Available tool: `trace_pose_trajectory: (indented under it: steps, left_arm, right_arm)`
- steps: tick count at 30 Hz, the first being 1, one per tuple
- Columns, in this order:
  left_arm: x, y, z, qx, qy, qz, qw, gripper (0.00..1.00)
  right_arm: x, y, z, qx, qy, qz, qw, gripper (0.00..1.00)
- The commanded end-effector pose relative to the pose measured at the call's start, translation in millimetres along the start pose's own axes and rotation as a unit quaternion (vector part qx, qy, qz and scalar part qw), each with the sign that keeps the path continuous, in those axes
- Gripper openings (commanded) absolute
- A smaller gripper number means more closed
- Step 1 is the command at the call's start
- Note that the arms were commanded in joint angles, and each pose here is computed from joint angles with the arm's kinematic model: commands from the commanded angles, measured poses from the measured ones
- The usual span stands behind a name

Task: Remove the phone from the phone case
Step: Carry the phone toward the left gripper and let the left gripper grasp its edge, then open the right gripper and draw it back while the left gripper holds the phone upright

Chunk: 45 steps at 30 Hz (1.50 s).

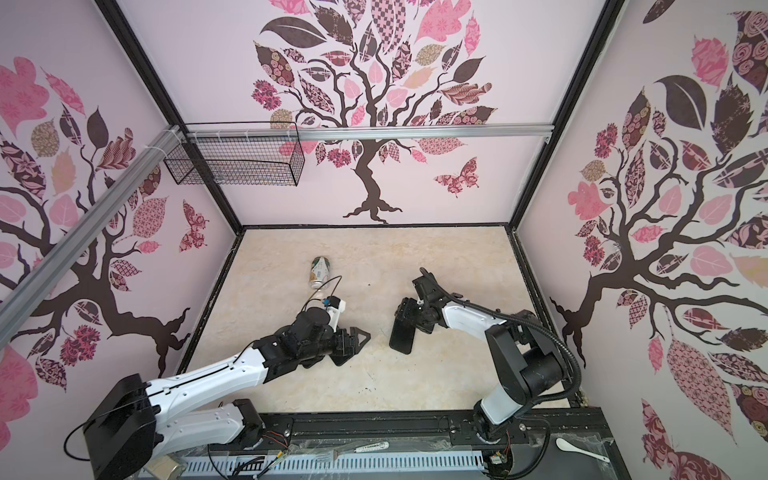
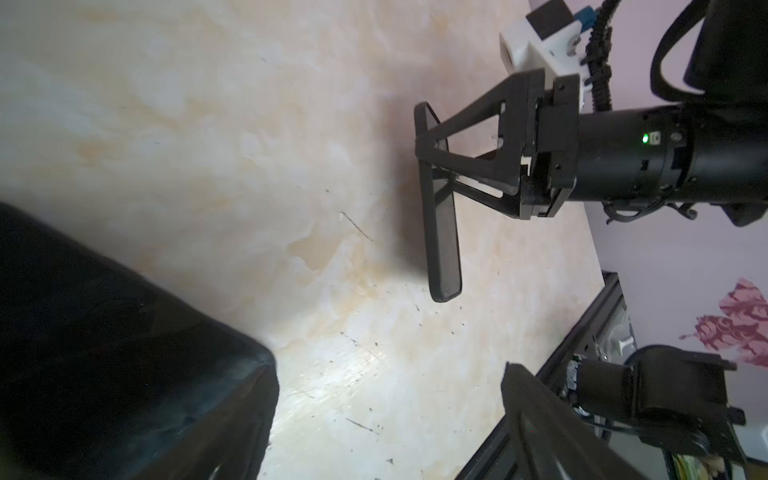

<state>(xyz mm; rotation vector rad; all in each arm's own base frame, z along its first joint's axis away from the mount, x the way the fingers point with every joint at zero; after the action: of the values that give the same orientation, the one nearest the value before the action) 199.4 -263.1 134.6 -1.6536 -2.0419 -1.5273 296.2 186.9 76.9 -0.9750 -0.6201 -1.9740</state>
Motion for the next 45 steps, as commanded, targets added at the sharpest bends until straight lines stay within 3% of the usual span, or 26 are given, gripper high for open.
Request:
trace_pose_trajectory:
  steps: [1,11,19,32,38,40,43,45]
  left_arm:
    - [-11,24,-34,0.002,-0.066,-0.038,0.997,0.85]
    - [-38,22,-54,-0.021,-0.114,-0.015,0.993,0.79]
    - [-53,10,-57,-0.038,-0.119,0.013,0.992,0.62]
    - [-62,8,-65,-0.047,-0.123,0.019,0.991,0.25]
    - [-59,9,-63,-0.051,-0.112,0.022,0.992,0.04]
    - [-56,11,-61,-0.054,-0.094,0.028,0.994,0.0]
    - [-48,18,-62,-0.057,-0.083,0.022,0.995,0.0]
    - [-41,26,-66,-0.06,-0.08,0.01,0.995,0.0]
  right_arm:
    - [29,3,38,-0.035,0.097,-0.014,0.995,0.43]
    - [46,-14,31,-0.083,0.14,0.002,0.987,0.39]
    - [50,-23,28,-0.125,0.164,0.024,0.978,0.33]
    - [54,-27,17,-0.17,0.175,0.02,0.97,0.3]
    - [62,-24,20,-0.16,0.178,0.003,0.971,0.31]
    - [69,-20,23,-0.144,0.177,-0.014,0.973,0.34]
    - [86,-12,31,-0.105,0.181,-0.052,0.976,0.51]
    - [101,-5,38,-0.072,0.187,-0.084,0.976,0.75]
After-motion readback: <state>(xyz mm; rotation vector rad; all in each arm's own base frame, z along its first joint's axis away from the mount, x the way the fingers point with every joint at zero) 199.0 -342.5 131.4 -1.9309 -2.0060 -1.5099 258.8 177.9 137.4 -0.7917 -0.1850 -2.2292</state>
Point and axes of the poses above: each gripper's point midway between its finger pads, its own x axis back along the fingers, its own z axis along the line the jaws close on, y = z × x, the point moved 3 cm from there along x, back along the fingers, and after that the axes turned 11 degrees about -x, right-handed, at the moved point
